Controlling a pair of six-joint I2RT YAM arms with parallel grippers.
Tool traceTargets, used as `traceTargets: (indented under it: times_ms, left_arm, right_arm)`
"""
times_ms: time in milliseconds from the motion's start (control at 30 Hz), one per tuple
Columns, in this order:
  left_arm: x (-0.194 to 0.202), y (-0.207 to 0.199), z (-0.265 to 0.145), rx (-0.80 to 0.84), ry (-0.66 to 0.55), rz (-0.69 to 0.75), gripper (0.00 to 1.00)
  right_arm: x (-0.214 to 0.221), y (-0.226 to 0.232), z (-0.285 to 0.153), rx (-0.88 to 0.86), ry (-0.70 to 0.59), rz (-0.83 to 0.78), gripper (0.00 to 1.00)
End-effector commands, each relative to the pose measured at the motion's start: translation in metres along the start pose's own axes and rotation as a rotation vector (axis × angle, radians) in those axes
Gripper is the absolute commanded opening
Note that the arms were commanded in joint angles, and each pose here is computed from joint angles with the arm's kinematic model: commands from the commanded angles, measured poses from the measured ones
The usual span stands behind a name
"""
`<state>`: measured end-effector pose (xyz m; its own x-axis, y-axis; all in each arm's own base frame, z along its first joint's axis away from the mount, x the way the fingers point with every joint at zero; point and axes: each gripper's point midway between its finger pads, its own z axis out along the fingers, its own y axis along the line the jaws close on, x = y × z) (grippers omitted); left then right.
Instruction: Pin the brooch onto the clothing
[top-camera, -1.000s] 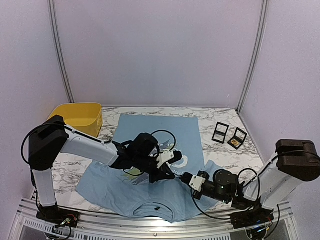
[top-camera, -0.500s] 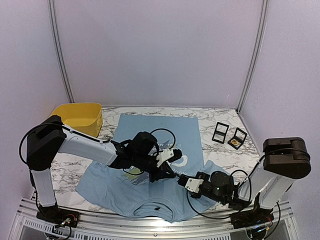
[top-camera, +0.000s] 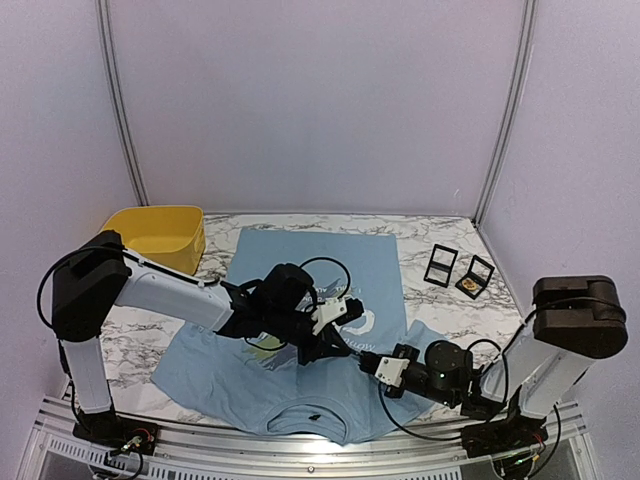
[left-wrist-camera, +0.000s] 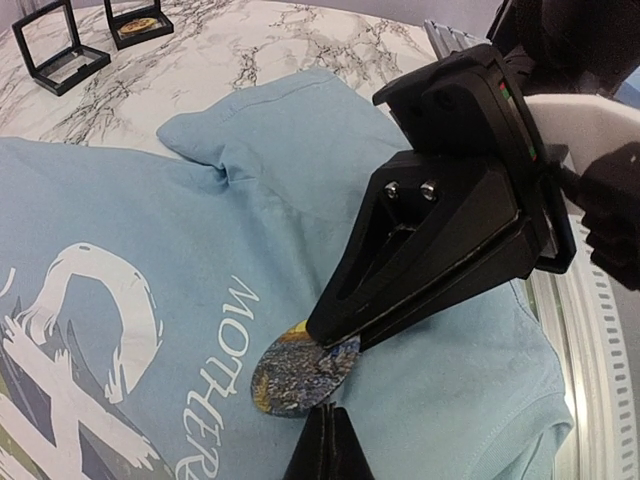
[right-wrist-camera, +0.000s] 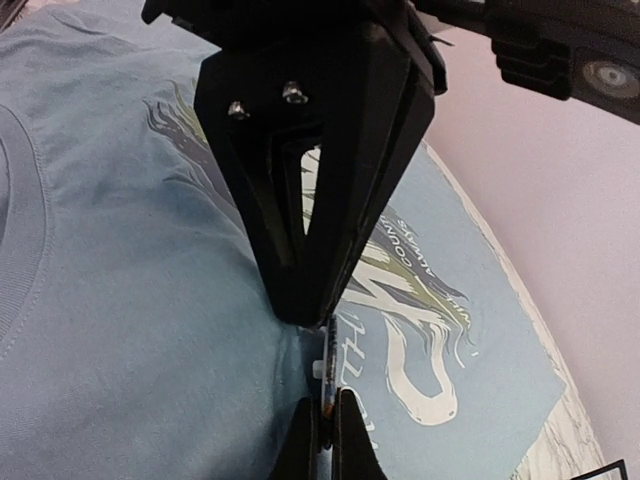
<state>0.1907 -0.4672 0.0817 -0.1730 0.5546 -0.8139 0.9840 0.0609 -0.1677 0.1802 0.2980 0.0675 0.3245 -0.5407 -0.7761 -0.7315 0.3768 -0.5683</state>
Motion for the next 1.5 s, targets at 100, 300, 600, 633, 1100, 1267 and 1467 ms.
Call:
traceTargets:
  times_ms: [100, 300, 600, 633, 1100, 1267, 1467]
  left_arm:
    - [-0.017, 0.003, -0.011, -0.025, -0.045, 0.026, 0.00]
    - [-0.018, 0.003, -0.012, -0.025, -0.049, 0.029, 0.00]
    - [-0.020, 0.012, -0.016, -0.085, -0.048, 0.038, 0.25]
    - [-0.022, 0.013, -0.019, -0.100, -0.056, 0.056, 0.31]
    - [-0.021, -0.014, -0.022, 0.026, -0.100, 0.160, 0.38]
    - [-0.011, -0.012, -0.021, 0.011, -0.079, 0.164, 0.27]
    - [0.003, -0.014, -0.021, 0.025, -0.057, 0.166, 0.35]
  right_arm:
    - [-0.027, 0.024, -0.010, -0.202, -0.132, 0.144, 0.00]
    - [-0.028, 0.021, -0.011, -0.220, -0.144, 0.164, 0.00]
    - [-0.038, 0.020, -0.012, -0.291, -0.190, 0.270, 0.00]
    - [-0.037, 0.020, -0.012, -0.301, -0.190, 0.282, 0.00]
    - [-0.040, 0.017, -0.010, -0.476, -0.238, 0.433, 0.00]
    - [-0.042, 0.014, -0.010, -0.474, -0.250, 0.433, 0.00]
    - [-0.041, 0.013, -0.010, -0.485, -0.248, 0.423, 0.00]
